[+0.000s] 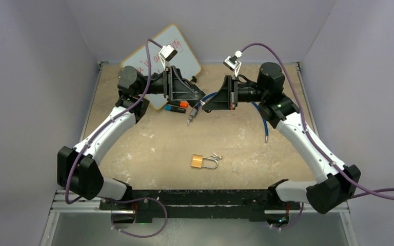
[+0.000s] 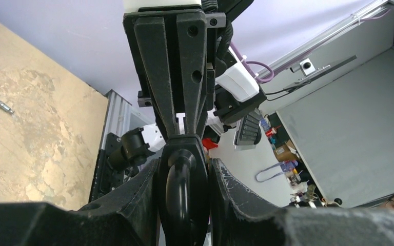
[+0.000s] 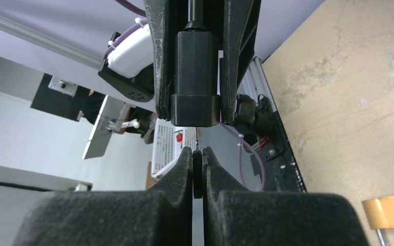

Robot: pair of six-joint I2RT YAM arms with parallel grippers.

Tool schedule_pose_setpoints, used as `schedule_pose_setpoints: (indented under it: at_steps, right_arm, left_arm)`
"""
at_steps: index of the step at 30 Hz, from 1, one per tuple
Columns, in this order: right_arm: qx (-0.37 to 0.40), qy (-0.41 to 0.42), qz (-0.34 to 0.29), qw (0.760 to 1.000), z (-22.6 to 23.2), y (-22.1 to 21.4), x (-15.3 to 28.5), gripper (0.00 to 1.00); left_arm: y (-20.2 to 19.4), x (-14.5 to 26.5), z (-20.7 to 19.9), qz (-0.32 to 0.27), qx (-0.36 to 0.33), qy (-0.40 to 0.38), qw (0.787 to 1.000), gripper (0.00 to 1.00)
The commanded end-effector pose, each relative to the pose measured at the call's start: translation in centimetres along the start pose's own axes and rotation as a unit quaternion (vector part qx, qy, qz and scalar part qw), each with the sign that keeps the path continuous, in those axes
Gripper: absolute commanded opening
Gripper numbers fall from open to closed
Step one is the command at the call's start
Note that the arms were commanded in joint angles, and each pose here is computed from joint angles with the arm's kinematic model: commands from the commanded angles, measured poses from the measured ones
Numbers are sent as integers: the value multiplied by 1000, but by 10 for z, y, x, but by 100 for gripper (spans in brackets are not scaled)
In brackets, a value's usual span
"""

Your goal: Unlock with the key

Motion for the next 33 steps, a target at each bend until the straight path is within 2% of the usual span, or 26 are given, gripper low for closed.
schedule_pose_setpoints:
  at_steps: [1,6,10,14,19,26,29,30,33]
  right_arm:
    - [90,-7,-33,995,-3,15,-1,0]
    - [96,-17,-30,995,-6,22,-1,0]
    - [79,-14,-58,995,-3,31,-4,0]
    - [48,-29,-86,995,-3,37,-8,0]
    - [69,-58,-102,991,-3,43,-14,0]
    - [61,-31,-107,992,-13,36,-12,0]
    - [82,-34,-110,990,-15,25,-4,24]
    - [87,-37,-110,989,-17,20,-1,35]
    - [112,-20,-116,987,-17,2,8,52]
  left_arm:
    - [-2,0,-38,21,-43,-51,998,0]
    - [-1,0,-43,19,-54,-54,997,0]
    - [-1,-1,-39,9,-62,-41,997,0]
    - [1,-2,-28,-16,-71,-3,997,0]
    - [-1,-3,-8,-20,-49,45,998,0]
    - [1,-4,-10,-24,-58,44,997,0]
    - [14,-3,-12,-65,-56,58,995,0]
    - [17,-3,-13,-82,-59,57,993,0]
    - [24,-4,-17,-115,-65,44,990,0]
Point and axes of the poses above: each gripper's point midway between its finger pads, its own x axis back along the fingers, its own z axis along the line the jaws close on, y = z × x, the point moved 7 cm from there along x, back along the fingers
